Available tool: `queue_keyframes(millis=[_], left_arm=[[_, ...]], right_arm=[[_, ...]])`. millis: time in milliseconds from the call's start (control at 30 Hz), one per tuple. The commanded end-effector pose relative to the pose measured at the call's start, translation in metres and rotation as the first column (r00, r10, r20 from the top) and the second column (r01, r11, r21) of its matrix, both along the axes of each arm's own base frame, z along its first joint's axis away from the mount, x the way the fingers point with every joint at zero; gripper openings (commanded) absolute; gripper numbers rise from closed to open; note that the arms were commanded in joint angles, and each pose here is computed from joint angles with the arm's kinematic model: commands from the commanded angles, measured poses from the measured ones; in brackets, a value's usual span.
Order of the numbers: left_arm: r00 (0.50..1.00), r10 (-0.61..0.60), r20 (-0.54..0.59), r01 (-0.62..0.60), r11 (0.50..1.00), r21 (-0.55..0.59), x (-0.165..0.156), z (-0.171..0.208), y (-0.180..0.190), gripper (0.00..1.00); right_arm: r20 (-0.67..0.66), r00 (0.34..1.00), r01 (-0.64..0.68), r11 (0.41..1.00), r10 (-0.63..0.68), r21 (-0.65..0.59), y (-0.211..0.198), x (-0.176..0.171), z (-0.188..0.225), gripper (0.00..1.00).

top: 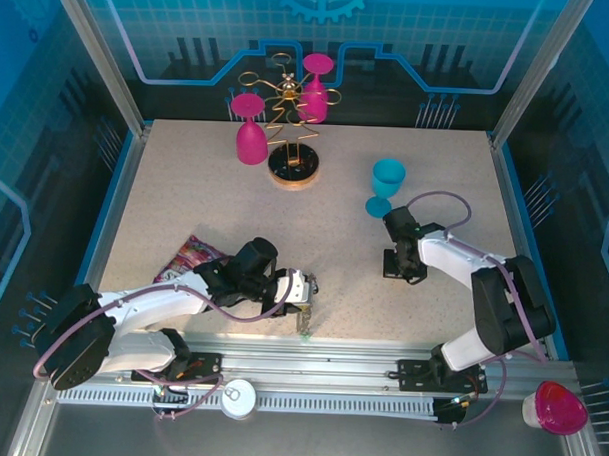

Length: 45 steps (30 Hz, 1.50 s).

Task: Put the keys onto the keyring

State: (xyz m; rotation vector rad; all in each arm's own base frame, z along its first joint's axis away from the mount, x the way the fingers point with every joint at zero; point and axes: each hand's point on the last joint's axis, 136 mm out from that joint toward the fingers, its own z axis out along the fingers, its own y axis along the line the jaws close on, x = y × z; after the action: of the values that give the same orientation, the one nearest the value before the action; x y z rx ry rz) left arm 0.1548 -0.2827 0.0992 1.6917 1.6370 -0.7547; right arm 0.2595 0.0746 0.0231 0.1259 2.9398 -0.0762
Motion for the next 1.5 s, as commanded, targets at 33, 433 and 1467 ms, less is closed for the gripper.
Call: queue_keyframes(millis=[33, 433, 1467], left_arm=[[0.999, 0.000, 0.038, 0.000, 1.000, -0.012, 0.000, 0.003, 0.001, 0.00], [0.989, 0.095, 0.113, -0.093, 0.995, -0.028, 0.018, 0.005, 0.005, 0.00], [0.982, 0.154, 0.114, -0.144, 0.986, -0.085, 0.021, 0.014, 0.007, 0.00]], right_arm=[[0.086, 0.987, -0.143, 0.989, 0.139, 0.041, 0.028, 0.002, 0.032, 0.00], [0.480, 0.650, -0.754, 0.580, 0.588, 0.309, 0.156, -0.062, 0.096, 0.00], [0.685, 0.276, -0.961, 0.186, 0.675, 0.204, 0.216, -0.103, 0.095, 0.00]])
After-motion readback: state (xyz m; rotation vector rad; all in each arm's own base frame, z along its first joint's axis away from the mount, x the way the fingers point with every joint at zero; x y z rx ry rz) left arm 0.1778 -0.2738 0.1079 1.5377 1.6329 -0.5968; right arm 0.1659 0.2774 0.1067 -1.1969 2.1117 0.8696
